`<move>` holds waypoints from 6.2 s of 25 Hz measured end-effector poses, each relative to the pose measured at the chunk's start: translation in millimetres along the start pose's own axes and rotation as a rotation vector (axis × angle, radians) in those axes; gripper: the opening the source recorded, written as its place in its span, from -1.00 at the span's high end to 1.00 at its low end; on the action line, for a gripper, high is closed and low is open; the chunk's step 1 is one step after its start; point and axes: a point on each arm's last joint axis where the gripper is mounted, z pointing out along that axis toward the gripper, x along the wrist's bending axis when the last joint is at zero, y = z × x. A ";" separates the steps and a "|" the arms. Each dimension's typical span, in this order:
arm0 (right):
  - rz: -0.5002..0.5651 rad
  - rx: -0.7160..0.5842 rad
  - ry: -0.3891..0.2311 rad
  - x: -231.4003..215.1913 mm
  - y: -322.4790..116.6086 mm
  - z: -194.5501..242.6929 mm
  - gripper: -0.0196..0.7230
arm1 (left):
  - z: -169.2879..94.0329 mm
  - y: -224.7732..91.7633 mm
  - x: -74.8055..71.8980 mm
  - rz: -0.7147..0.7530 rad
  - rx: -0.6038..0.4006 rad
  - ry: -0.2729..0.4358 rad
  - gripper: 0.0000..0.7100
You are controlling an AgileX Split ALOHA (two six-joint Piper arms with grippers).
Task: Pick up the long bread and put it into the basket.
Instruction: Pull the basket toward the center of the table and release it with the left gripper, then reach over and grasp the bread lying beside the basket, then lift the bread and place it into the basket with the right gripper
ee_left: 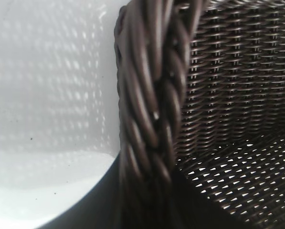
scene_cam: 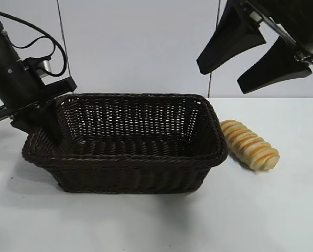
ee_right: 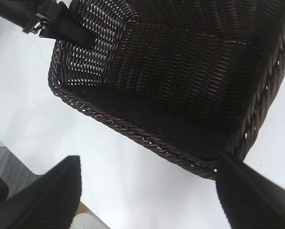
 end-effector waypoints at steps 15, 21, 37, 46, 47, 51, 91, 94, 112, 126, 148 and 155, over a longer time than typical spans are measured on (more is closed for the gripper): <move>0.000 0.001 0.001 0.1 -0.1 0.0 -0.55 | -66.0 -2.6 -22.6 0.119 -0.158 0.081 -0.60; 0.000 0.002 0.001 0.1 -0.2 0.0 -0.55 | -89.4 -13.9 -34.1 0.139 -0.175 0.066 -0.60; 0.024 0.014 0.007 0.7 -1.3 0.0 -0.55 | -81.2 -27.5 -56.5 0.116 -0.147 -0.227 -0.60; 0.034 0.024 0.005 0.5 -2.2 0.0 -0.55 | -65.2 -31.3 -65.4 0.130 -0.158 -0.213 -0.60; 0.042 0.025 0.002 0.3 -2.3 0.0 -0.55 | -64.6 -31.0 -66.6 0.133 -0.164 -0.211 -0.60; 0.030 0.038 -0.047 -3.2 -1.7 -1.7 -0.55 | -64.3 -30.5 -67.4 0.133 -0.172 -0.211 -0.60; 0.103 0.289 -0.410 -165.9 39.7 88.7 -0.55 | -64.4 -29.4 -67.1 0.133 -0.183 -0.207 -0.60; 0.104 0.289 -0.403 -171.5 38.9 98.5 -0.55 | -64.5 -29.0 -67.0 0.132 -0.187 -0.206 -0.60; 0.111 0.300 -0.338 -184.6 29.4 130.4 0.02 | -64.5 -28.5 -66.9 0.131 -0.193 -0.204 -0.60; 0.074 0.234 -0.327 -155.8 50.7 85.5 0.63 | -64.6 -28.2 -66.9 0.131 -0.196 -0.203 -0.60; -0.165 0.085 -0.057 18.6 68.1 80.3 0.67 | -64.6 -28.2 -66.9 0.132 -0.196 -0.203 -0.60; -0.158 0.177 -0.052 17.8 52.3 131.9 0.67 | -64.6 -27.9 -66.8 0.131 -0.200 -0.202 -0.60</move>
